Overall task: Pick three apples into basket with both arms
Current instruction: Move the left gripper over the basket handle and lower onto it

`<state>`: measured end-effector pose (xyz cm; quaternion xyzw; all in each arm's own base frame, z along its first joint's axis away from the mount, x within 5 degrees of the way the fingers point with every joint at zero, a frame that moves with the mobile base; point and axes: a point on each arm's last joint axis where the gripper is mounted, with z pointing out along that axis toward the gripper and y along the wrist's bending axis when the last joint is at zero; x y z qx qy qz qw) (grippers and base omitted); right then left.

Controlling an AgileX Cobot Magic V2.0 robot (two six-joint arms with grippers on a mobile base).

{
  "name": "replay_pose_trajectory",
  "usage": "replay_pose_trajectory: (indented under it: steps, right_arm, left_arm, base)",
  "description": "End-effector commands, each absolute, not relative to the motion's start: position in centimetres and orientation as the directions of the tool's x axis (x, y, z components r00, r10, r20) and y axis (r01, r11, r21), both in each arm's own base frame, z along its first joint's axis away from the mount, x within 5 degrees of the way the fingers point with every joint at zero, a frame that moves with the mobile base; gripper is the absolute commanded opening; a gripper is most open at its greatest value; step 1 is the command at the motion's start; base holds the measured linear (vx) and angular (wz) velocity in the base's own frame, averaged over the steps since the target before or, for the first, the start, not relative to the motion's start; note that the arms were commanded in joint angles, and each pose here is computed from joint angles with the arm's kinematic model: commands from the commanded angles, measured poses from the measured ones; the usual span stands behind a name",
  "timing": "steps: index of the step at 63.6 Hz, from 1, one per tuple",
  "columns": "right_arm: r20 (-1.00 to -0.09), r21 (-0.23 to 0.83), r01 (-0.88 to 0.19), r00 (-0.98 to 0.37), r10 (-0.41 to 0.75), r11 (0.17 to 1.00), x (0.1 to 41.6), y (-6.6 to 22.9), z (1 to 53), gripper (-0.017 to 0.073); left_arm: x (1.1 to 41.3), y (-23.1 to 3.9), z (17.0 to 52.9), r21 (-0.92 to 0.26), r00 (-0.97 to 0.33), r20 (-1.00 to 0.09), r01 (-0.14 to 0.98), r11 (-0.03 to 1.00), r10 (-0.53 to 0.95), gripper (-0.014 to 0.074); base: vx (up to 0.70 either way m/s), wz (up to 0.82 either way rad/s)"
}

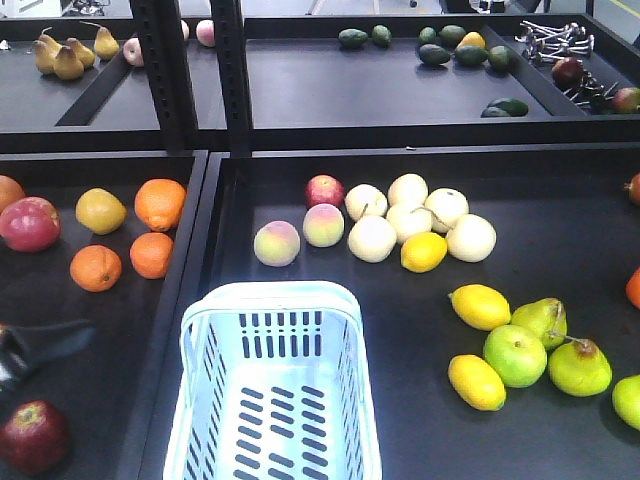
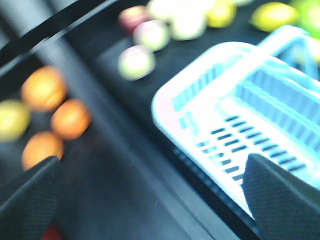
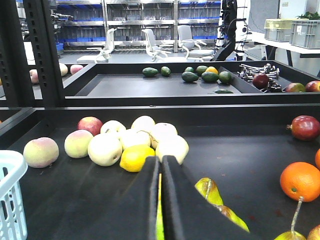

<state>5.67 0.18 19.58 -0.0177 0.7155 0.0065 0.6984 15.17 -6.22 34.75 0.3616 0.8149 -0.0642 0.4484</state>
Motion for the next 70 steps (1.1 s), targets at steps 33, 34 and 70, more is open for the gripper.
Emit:
replay_pose_trajectory:
  steps: [33,34,70]
  right_arm:
    - [-0.998,-0.023,-0.029,0.051,-0.022,0.999,5.6,0.2,19.9,-0.0008]
    - [-0.998,-0.023,-0.029,0.051,-0.022,0.999,5.6,0.2,19.9,-0.0008]
    - [-0.998,-0.023,-0.029,0.051,-0.022,0.999,5.6,0.2,19.9,-0.0008]
  left_arm:
    - [21.4,-17.3,34.1,0.450,0.051,-0.598,0.847,0.283,0.800,0.0666]
    - [21.6,-17.6,33.9,0.447,0.052,-0.586,0.853,0.269,0.808,0.0664]
    - [28.0,-23.2,27.9,0.473,0.030,-0.261,0.875,0.100,0.965,0.0632]
  base:
    - [0.00,0.00]
    - [0.00,0.00]
    - [0.00,0.00]
